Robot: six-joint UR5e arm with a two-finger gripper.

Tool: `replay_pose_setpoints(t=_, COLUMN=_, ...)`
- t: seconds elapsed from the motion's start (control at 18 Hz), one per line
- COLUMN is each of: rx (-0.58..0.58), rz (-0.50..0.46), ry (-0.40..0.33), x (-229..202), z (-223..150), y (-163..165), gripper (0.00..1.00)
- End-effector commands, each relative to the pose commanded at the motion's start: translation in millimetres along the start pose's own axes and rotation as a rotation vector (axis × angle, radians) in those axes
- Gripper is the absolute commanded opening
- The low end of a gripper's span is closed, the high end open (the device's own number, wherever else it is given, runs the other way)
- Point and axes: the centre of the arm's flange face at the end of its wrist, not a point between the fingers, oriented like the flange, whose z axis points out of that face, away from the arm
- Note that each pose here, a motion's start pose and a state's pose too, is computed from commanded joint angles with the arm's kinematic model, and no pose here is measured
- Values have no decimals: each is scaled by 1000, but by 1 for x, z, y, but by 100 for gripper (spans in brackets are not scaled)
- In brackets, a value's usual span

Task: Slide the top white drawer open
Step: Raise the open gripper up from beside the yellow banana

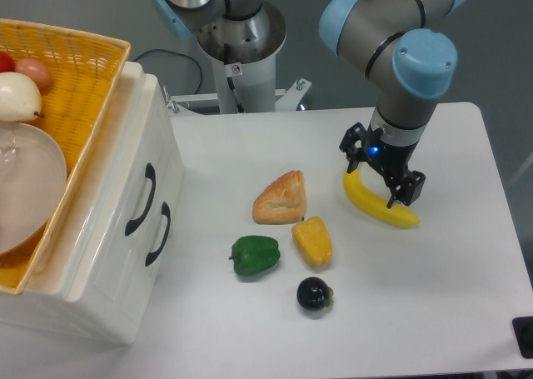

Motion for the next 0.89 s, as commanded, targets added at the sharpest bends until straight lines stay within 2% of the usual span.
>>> replay_pose_setpoints(t=0.89, rx=12, rz=0, ry=33, x=12, z=16, y=-7, gripper=100)
